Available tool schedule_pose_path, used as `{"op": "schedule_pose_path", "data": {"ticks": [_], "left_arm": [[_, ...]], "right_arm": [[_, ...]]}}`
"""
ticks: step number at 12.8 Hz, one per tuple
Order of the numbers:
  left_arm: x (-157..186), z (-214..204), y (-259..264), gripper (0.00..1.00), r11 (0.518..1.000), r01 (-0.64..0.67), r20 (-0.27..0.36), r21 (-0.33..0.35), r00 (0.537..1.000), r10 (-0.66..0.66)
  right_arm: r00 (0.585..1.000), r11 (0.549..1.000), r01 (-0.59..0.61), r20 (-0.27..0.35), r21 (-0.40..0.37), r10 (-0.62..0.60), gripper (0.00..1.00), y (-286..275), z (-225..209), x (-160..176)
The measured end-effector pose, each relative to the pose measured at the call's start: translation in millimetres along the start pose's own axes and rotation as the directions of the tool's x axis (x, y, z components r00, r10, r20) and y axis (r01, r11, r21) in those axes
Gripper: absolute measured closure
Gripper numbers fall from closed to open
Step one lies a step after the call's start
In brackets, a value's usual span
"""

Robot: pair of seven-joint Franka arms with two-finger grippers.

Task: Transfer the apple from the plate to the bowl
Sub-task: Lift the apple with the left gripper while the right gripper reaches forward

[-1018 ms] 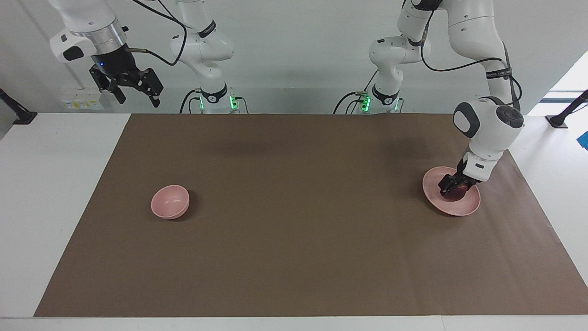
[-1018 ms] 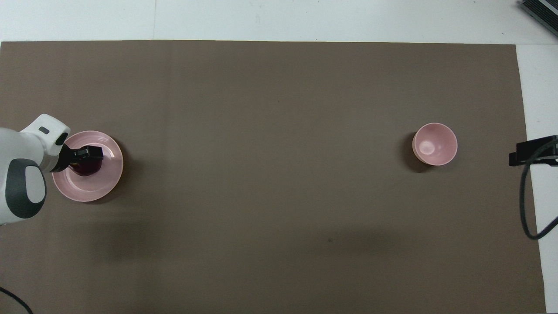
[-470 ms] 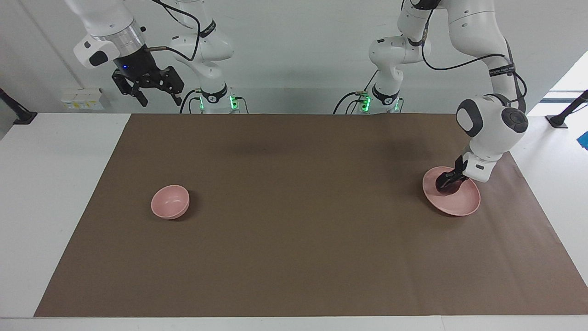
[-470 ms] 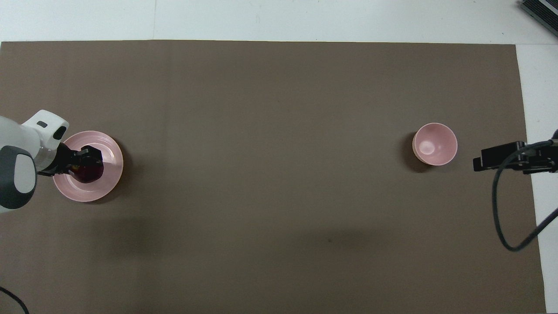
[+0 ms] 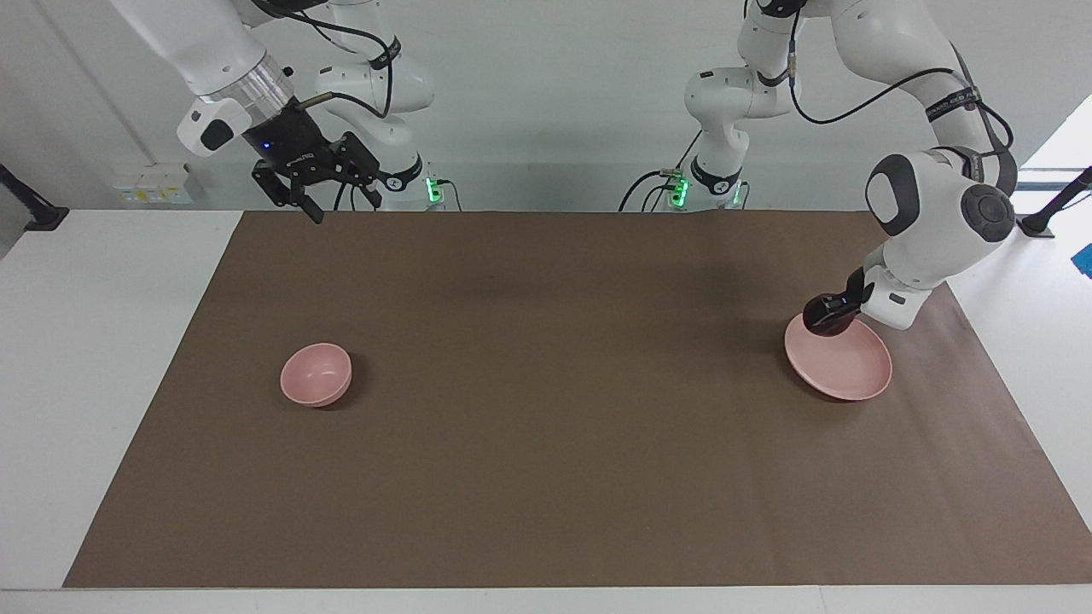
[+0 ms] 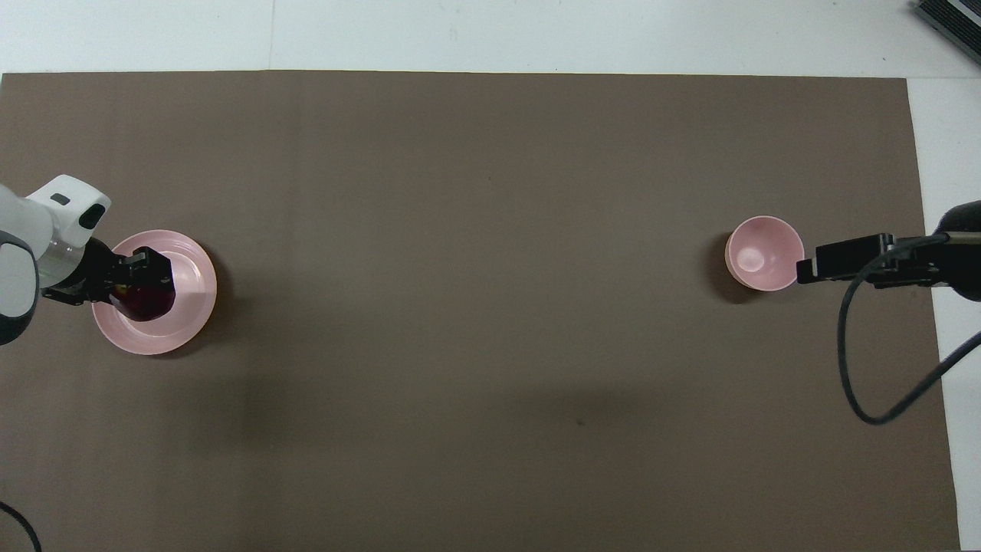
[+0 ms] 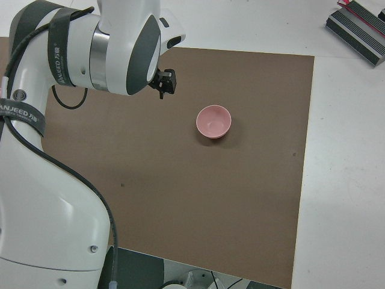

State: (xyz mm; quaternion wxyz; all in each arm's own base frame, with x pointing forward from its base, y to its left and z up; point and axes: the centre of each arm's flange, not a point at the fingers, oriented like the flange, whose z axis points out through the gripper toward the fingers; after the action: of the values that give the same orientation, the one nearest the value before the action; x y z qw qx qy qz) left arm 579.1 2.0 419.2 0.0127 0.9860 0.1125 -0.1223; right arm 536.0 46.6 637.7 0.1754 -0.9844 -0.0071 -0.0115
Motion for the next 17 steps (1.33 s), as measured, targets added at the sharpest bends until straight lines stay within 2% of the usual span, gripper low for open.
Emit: {"op": "schedule_pose_path", "data": {"ticks": [2,4,7,9,13,15,17], "left_arm": [[-13.1,-7.7,36.8,0.20,0.996,0.061,0.057,-0.066,0.997,-0.057],[-26.1,-5.5,76.3,0.20,0.979,0.149,0.117,-0.138,0.984,-0.133],[-48.7,-4.0,138.6,0.20,0.925,0.280,0.246,-0.257,0.945,-0.217],[-61.9,-7.6,170.0,0.20,0.883,0.348,0.331,-0.316,0.912,-0.242],[-92.6,-22.7,244.7,0.20,0.788,0.453,0.442,-0.417,0.859,-0.260],[-109.0,-23.2,277.8,0.20,0.749,0.500,0.488,-0.435,0.830,-0.270],[-126.2,-25.8,303.1,0.20,0.709,0.540,0.571,-0.454,0.787,-0.234]], "right_arm": [[0.999,0.998,0.035,-0.008,0.058,-0.034,0.00,-10.6,10.8,7.1],[0.998,0.986,0.062,-0.028,0.153,-0.058,0.00,-16.0,20.9,15.0],[0.999,0.938,0.053,-0.009,0.342,-0.053,0.00,-16.4,42.4,17.4],[0.999,0.901,0.040,-0.027,0.431,-0.032,0.00,-12.5,54.6,19.9],[0.998,0.856,0.055,-0.042,0.515,-0.038,0.00,-12.0,65.7,15.2],[0.995,0.837,0.097,-0.048,0.538,-0.084,0.00,-6.8,83.7,9.5],[0.993,0.825,0.114,-0.044,0.554,-0.108,0.00,-4.2,98.2,6.0]]}}
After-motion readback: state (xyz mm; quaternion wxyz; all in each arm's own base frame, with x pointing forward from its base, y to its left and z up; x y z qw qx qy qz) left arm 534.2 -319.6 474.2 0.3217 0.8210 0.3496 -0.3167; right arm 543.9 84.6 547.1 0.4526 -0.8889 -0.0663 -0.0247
